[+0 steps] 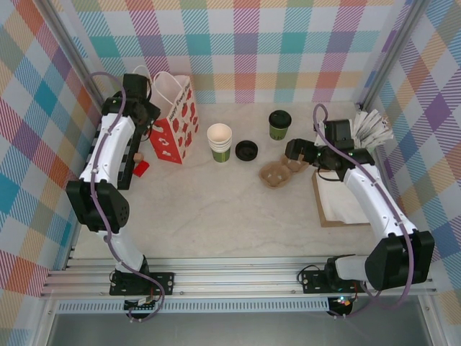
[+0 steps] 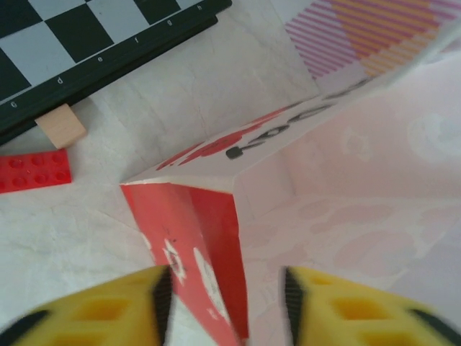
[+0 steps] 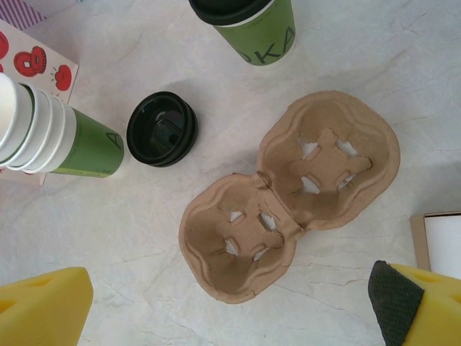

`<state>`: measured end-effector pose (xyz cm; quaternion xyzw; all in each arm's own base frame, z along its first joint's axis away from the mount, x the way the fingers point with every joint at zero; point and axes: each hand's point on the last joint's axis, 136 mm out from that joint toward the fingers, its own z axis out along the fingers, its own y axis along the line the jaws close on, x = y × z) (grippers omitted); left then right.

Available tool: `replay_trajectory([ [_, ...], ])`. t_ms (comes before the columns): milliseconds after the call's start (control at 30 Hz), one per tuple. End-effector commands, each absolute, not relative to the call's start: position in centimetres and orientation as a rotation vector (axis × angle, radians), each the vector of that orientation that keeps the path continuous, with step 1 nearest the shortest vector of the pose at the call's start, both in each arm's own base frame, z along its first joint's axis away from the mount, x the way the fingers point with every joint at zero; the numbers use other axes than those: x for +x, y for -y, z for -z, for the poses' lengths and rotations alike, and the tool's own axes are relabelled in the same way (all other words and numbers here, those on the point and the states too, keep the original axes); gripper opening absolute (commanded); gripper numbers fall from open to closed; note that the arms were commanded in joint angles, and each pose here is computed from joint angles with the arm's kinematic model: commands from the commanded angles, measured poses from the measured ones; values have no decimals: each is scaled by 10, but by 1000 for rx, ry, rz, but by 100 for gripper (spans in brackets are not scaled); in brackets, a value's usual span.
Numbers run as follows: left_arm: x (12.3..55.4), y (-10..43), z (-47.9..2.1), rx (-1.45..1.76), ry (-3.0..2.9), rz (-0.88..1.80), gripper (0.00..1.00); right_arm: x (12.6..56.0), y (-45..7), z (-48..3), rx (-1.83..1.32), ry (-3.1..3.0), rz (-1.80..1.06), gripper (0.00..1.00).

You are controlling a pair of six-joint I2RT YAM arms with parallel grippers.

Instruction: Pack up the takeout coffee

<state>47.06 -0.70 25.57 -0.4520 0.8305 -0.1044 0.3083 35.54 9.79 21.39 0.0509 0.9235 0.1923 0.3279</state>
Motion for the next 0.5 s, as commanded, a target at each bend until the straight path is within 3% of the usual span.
replay_trajectory([
  [0,454,6,-266,-1116,-2256,249,21,350,-101,-195,-6,-2477,-471,100],
  [167,416,-8,-278,-973,-2317,95,1,346,-111,-172,-108,-2566,-508,100],
  [367,347,-9,-286,-797,-2421,47,0,357,-117,-163,-154,-2590,-528,100],
  [467,314,16,-279,-672,-2475,226,0,362,-118,-157,-206,-2594,-515,100],
])
